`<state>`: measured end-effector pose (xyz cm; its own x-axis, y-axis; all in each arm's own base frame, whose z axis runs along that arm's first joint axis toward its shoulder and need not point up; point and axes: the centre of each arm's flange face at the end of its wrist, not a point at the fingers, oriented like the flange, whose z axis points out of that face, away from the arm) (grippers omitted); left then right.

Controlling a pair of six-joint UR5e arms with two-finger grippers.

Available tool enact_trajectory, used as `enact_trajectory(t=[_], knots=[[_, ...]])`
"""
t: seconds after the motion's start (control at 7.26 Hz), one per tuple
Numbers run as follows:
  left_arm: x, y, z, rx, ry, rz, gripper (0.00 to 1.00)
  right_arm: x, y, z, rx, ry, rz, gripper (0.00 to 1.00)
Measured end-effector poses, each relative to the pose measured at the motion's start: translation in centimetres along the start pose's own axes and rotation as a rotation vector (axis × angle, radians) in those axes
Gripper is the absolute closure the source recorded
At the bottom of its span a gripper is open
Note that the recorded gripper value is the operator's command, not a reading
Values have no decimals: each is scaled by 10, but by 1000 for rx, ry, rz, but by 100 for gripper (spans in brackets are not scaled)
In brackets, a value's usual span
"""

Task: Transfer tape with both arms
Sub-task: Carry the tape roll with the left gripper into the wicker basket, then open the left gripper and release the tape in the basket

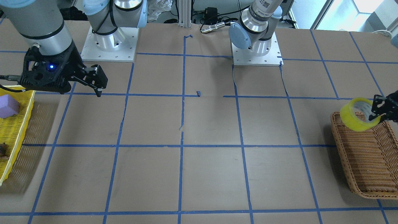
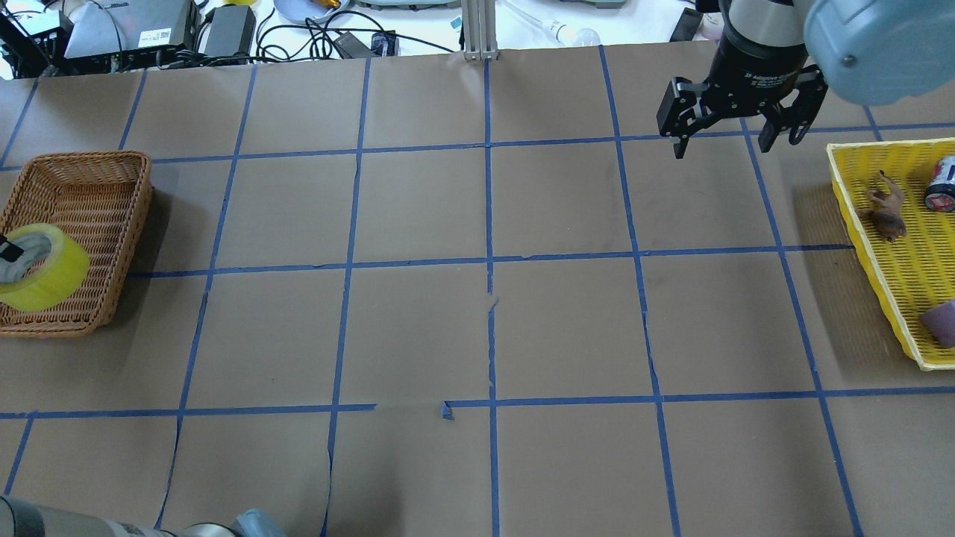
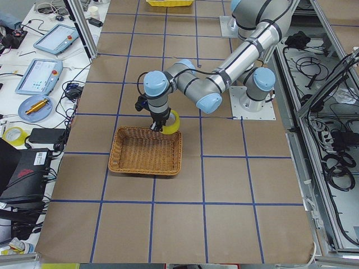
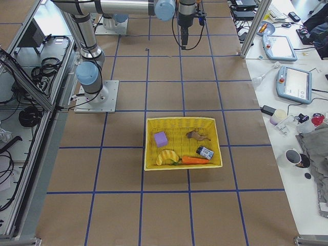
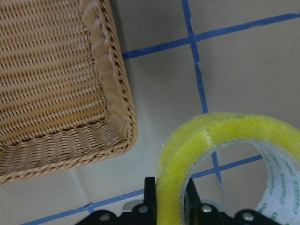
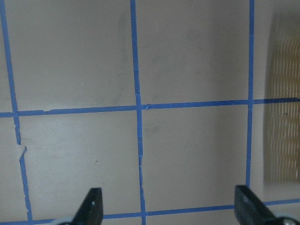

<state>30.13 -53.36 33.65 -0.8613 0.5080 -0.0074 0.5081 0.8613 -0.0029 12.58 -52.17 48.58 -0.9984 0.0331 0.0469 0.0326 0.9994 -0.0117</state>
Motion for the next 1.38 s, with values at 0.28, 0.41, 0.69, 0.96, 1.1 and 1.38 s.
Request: enact_trajectory(t=[0.28,0.41,0.69,0.96,1.1,1.38], knots=[[-29,-8,28,10,-40,19,100,-5,24,-17,-22,-57,0,0],[-46,-13,37,9,-48,21,100,-6,29,-19,-26,-66,-4,0],[-70,-20,65,1,-28,10,91,-6,32,-21,-29,-73,-9,0],[-78,-23,84,-7,-8,-30,52,-6,33,-25,-22,-78,-10,0],[-79,-23,86,-9,-7,-41,42,-6,32,-25,-20,-79,-9,0],[-76,-25,81,-9,-10,-96,42,-6,32,-22,-23,-79,-2,0]])
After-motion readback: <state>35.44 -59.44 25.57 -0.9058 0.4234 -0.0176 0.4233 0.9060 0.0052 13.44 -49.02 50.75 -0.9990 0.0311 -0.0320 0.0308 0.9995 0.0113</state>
